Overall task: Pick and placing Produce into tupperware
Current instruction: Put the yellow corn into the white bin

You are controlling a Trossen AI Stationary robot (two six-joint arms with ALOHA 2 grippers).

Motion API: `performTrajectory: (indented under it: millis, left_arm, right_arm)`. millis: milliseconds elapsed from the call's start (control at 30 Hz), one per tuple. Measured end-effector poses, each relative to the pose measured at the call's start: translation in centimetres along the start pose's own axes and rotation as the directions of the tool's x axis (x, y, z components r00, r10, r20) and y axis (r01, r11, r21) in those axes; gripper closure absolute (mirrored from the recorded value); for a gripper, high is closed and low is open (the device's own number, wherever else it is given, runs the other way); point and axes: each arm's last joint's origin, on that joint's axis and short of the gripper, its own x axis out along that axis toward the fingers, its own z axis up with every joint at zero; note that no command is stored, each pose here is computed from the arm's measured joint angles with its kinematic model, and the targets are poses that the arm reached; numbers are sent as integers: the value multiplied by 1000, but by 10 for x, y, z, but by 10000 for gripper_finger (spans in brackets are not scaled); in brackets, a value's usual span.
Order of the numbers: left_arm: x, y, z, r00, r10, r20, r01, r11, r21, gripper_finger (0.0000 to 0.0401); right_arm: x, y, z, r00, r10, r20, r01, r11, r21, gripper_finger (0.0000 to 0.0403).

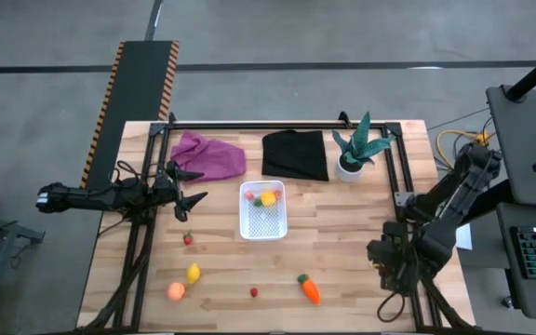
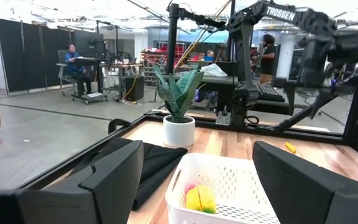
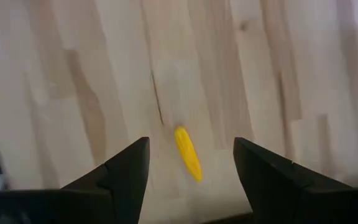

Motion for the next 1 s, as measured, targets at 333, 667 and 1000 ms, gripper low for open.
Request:
performTrajectory:
  millis: [333, 667, 1000]
  left_arm:
    - [0, 0, 0, 1000, 0, 0, 0, 1000, -1, 111]
    - [0, 0, 0, 1000, 0, 0, 0, 1000, -1, 111]
    - [0, 0, 0, 1000, 0, 0, 0, 1000, -1, 111]
  right_arm:
    - [54, -9, -21, 997, 47, -57, -44, 998, 53, 155]
    - [80, -19, -33, 989, 76, -126, -60, 990, 124, 161]
    - [97, -23, -39, 989, 130, -76, -116, 980, 162, 168]
